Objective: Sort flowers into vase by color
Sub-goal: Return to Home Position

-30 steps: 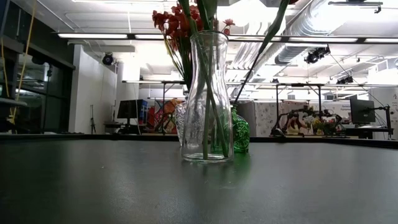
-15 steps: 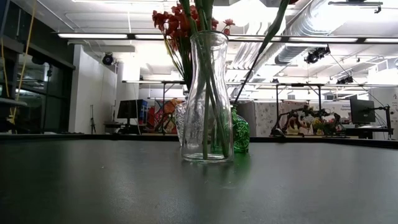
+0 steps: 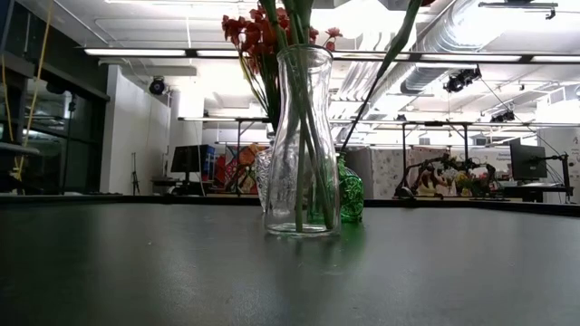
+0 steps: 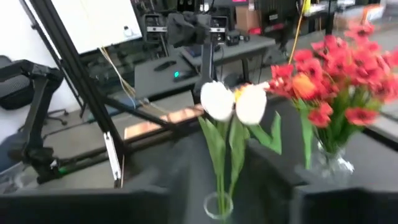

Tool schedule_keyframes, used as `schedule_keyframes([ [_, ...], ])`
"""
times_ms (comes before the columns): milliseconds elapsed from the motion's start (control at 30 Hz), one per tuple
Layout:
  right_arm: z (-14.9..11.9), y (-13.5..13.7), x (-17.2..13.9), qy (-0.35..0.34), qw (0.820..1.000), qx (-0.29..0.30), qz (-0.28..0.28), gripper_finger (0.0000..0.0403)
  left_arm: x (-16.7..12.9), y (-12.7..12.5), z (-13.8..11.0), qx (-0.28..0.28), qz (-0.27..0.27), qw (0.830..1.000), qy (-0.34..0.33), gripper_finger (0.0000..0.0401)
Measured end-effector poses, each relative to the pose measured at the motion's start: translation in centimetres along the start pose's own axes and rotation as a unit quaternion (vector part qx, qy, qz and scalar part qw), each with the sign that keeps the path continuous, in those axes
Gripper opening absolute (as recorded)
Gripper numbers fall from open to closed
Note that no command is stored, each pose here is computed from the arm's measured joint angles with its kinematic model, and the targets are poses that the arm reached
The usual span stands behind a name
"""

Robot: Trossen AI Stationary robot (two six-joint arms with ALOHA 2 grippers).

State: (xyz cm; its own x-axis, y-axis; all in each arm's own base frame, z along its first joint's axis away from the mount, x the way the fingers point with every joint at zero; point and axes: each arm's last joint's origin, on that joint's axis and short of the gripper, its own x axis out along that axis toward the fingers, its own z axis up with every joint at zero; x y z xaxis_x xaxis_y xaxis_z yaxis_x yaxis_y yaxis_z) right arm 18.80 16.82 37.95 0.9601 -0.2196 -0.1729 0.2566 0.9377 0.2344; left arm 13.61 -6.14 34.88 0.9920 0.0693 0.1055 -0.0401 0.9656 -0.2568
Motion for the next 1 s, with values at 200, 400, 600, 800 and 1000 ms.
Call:
schedule_keyframes([
  [200,0.8,-2.5,-0.8,0.037,0.999,0.037,0.001,0.0019,-0.1,2.9,-6.2,-0.028,-0.027,0.997,-0.072,0.0013],
  [400,1.5,-4.2,-0.8,0.047,0.997,0.062,-0.015,0.0003,-1.6,6.2,-10.3,-0.052,-0.014,0.994,-0.092,0.0003],
  [600,1.0,-4.9,-0.8,0.072,0.992,0.097,-0.035,0.0001,-3.3,8.1,-13.1,-0.083,-0.030,0.992,-0.090,0.0001],
  [800,-0.1,-5.5,-1.2,0.134,0.979,0.148,-0.046,0.0000,-3.8,8.4,-12.9,-0.072,-0.031,0.993,-0.093,0.0000],
  [1000,-1.5,-6.0,-2.4,0.211,0.962,0.160,-0.062,0.0000,-3.9,8.4,-12.8,-0.080,-0.033,0.992,-0.094,0.0001],
])
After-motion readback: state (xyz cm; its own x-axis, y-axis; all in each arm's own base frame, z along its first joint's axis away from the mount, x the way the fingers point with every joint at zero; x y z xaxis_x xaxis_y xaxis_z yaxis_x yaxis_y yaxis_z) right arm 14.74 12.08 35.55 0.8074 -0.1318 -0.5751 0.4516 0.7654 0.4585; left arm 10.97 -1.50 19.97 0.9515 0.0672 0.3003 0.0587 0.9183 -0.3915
